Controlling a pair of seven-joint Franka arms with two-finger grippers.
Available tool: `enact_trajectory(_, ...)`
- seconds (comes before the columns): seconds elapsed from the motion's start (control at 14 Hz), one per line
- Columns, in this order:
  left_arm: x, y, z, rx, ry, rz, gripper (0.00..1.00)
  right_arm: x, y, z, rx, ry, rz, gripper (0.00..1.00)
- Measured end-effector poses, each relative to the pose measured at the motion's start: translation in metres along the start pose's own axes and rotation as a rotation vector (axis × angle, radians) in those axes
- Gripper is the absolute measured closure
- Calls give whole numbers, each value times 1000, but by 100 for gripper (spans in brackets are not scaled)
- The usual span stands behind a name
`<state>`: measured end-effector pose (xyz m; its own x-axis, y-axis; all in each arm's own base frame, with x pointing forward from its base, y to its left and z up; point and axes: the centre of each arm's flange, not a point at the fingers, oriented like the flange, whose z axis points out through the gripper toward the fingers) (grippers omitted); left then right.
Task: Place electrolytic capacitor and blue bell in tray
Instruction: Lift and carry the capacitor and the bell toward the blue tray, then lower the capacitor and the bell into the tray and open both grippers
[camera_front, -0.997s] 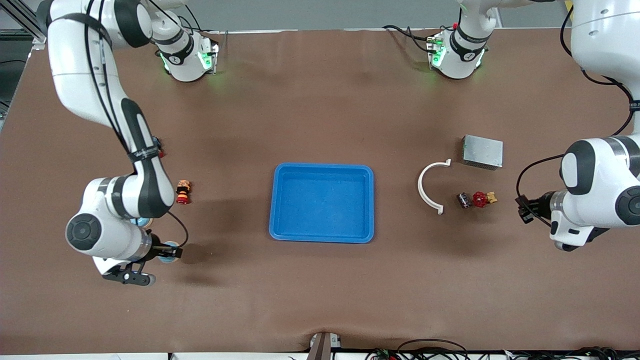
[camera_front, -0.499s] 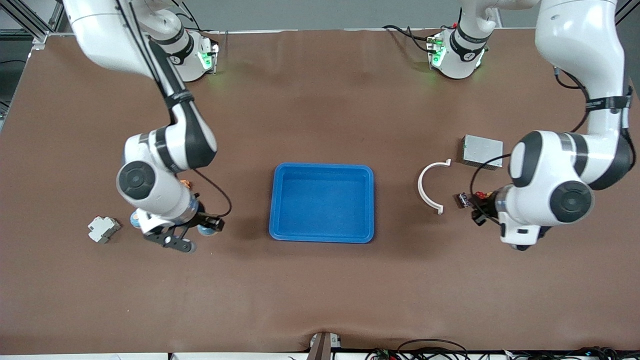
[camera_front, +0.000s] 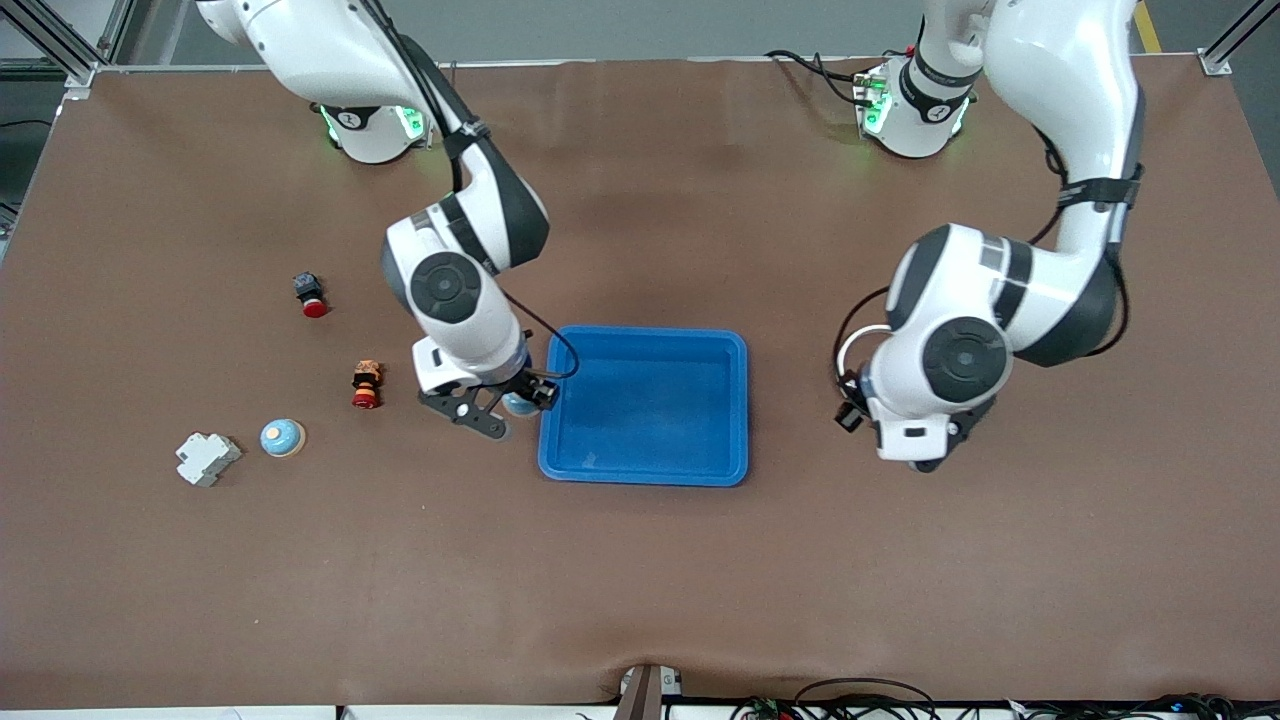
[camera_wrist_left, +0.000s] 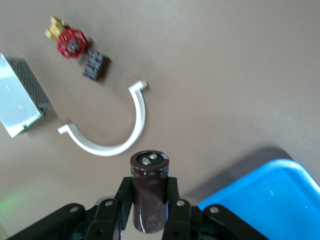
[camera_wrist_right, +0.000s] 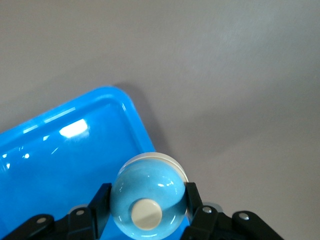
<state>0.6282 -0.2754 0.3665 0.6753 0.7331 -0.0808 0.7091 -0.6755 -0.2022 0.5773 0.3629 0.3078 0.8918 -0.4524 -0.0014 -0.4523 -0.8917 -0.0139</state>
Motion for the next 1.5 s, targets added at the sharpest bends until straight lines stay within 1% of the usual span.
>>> enact_trajectory(0.14,-25,15,5,-10,12,-18,68,-12,-5,15,-17,-8,10,36)
enact_trajectory(0.28,-46,28,11,-36,17,-36,68,-24,-12,28,-16,-5,35,36)
enact_trajectory(0.43,-64,41,16,-75,-4,-61,68,-41,-23,39,-7,2,57,36)
enact_trajectory(0.64,-86,54,27,-105,-12,-94,68,-64,-35,62,-11,4,73,36)
enact_trajectory(0.93,-110,70,56,-111,-70,-119,68,-71,-36,82,-32,-1,79,36)
enact_trajectory(1.21,-128,87,78,-154,-73,-194,68,-79,-39,86,-34,-1,85,36)
enact_trajectory(1.5,-129,97,94,-193,-67,-200,68,-89,-45,89,-17,7,96,36)
